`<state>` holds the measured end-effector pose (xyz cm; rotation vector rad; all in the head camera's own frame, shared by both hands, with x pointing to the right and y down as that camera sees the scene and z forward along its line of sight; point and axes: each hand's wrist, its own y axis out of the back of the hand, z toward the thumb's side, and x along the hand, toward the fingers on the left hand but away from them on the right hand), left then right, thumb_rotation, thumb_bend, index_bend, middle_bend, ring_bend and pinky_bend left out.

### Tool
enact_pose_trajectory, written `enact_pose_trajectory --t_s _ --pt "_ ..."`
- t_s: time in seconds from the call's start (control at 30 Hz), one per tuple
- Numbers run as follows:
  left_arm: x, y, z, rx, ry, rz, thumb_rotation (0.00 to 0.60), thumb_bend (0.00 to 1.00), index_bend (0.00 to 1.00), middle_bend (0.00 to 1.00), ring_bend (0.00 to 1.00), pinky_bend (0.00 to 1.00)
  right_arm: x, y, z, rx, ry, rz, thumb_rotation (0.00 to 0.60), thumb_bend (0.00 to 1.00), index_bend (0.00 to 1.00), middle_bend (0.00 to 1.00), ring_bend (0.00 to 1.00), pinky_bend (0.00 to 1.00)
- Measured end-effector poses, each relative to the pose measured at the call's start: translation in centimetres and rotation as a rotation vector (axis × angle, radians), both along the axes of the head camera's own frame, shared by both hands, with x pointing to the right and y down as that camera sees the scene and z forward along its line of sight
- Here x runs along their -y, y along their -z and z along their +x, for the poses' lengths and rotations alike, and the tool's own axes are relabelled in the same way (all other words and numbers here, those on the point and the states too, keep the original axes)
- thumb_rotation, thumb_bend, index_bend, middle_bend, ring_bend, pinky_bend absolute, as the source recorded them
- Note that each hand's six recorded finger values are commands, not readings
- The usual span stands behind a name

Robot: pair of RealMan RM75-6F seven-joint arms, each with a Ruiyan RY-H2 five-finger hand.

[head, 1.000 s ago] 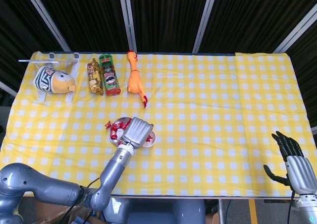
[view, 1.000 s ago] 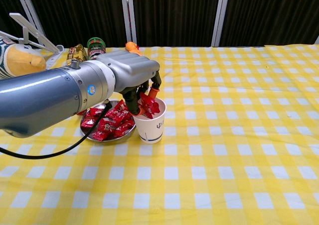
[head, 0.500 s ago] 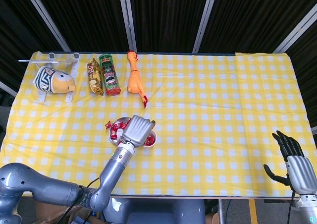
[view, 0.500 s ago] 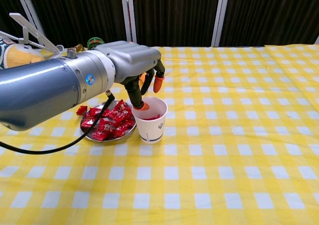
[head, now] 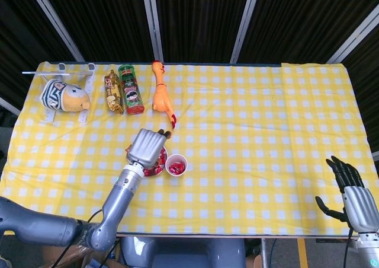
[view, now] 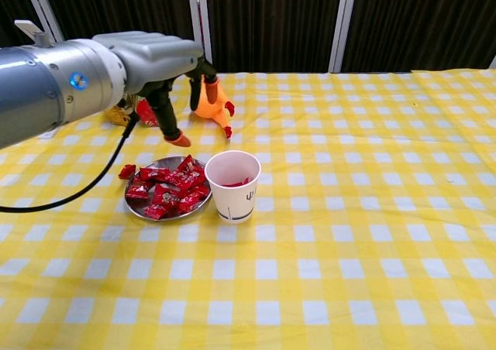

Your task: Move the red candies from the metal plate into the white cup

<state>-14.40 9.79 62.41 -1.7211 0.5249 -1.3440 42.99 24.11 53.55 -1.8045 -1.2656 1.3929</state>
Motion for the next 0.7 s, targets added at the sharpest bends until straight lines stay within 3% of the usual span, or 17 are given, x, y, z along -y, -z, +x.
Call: enact_pose_trajectory --t_s 0.3,0.7 --pt "-1.6 -3.1 -2.6 0.104 -0.016 -0.070 0.600 0.19 0.29 0.32 0.91 0.95 0.0 0.0 0.0 -0.001 0.000 0.002 0.600 0.39 0.00 0.00 0.00 0.00" --pt "-3.5 -6.7 -1.4 0.168 -0.117 -0.102 0.600 0.19 0.29 0.29 0.91 0.95 0.1 0.0 0.0 0.005 -0.003 0.001 0.600 0.39 0.00 0.00 0.00 0.00"
